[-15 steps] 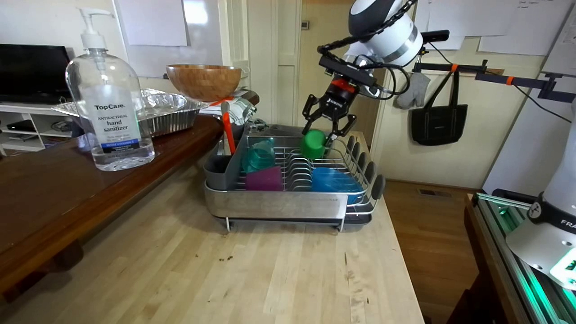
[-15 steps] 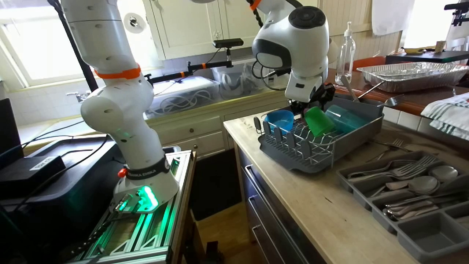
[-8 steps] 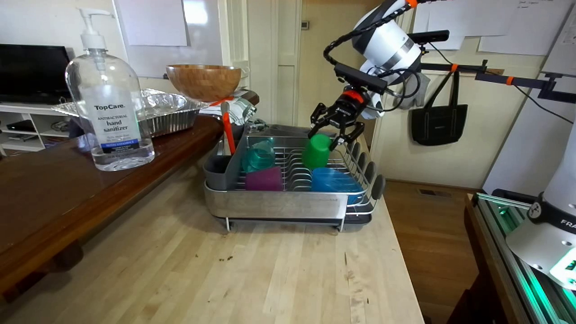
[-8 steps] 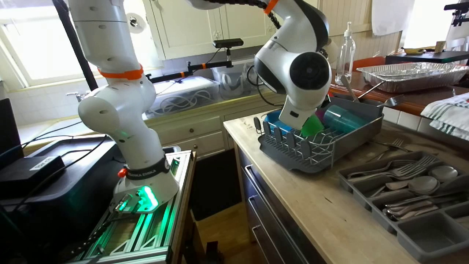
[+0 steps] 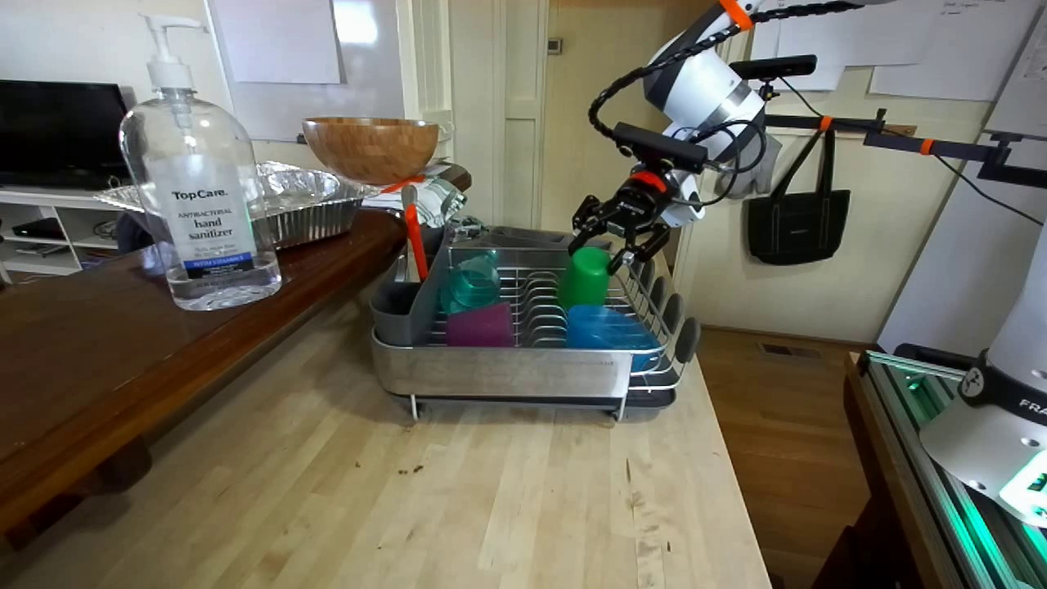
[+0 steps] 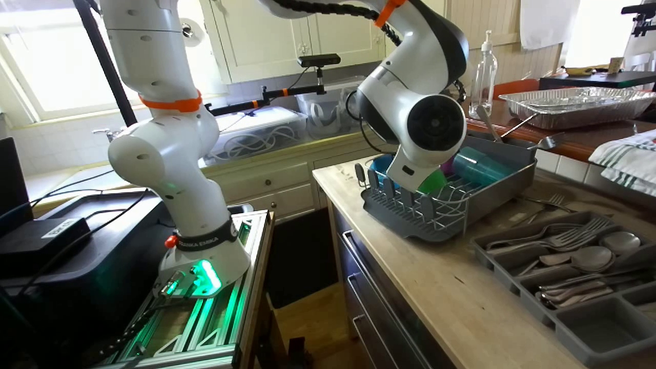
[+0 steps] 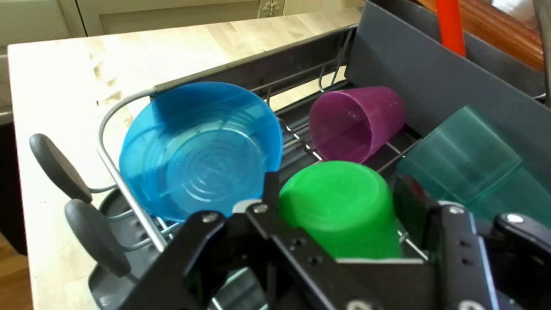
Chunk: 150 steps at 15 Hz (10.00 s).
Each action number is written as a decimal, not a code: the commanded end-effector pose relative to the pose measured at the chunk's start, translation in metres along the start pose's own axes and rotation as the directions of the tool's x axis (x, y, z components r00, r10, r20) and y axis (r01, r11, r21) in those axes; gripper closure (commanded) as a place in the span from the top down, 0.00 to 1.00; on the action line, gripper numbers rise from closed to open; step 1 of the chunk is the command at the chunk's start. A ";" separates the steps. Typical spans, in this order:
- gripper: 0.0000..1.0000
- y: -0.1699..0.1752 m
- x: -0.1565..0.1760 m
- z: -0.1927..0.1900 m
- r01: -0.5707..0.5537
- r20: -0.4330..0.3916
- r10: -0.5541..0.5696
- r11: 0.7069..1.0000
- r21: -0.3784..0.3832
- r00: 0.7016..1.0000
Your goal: Put the cups in the dishes tray upside down
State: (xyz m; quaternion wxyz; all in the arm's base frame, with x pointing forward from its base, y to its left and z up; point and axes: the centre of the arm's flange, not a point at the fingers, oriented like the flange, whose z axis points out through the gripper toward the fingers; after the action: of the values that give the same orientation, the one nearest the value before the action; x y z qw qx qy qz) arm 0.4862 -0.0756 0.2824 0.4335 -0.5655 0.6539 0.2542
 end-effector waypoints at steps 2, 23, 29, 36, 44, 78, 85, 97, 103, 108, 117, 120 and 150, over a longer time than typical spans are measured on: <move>0.42 0.006 0.056 -0.013 -0.157 0.104 0.155 0.988 0.007 0.982; 1.00 -0.002 0.032 -0.075 -0.109 -0.015 0.111 0.990 0.092 0.994; 1.00 0.000 -0.028 -0.077 0.142 -0.210 -0.119 0.985 0.098 0.970; 1.00 -0.017 -0.056 -0.065 0.227 -0.324 -0.169 0.962 0.149 0.931; 1.00 -0.042 -0.069 -0.061 0.342 -0.537 -0.303 0.939 -0.028 0.788; 1.00 -0.143 -0.105 0.097 0.399 -0.676 -0.478 0.872 -0.285 0.561; 1.00 -0.165 -0.068 0.115 0.342 -0.707 -0.433 0.898 -0.279 0.559; 1.00 -0.198 -0.100 0.107 0.427 -0.721 -0.498 0.852 -0.304 0.482; 1.00 -0.171 -0.098 0.104 0.405 -0.706 -0.492 0.861 -0.308 0.509; 1.00 -0.161 -0.100 0.102 0.393 -0.695 -0.503 0.858 -0.330 0.514; 1.00 -0.165 -0.089 0.109 0.356 -0.688 -0.497 0.866 -0.353 0.529; 1.00 -0.176 -0.088 0.113 0.367 -0.725 -0.501 0.860 -0.355 0.473; 1.00 -0.151 -0.065 0.144 0.420 -0.753 -0.491 0.853 -0.311 0.439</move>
State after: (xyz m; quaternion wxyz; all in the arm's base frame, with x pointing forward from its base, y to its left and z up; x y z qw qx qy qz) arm 0.6917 0.0369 0.3076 0.1006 -0.8012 0.5727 -0.1415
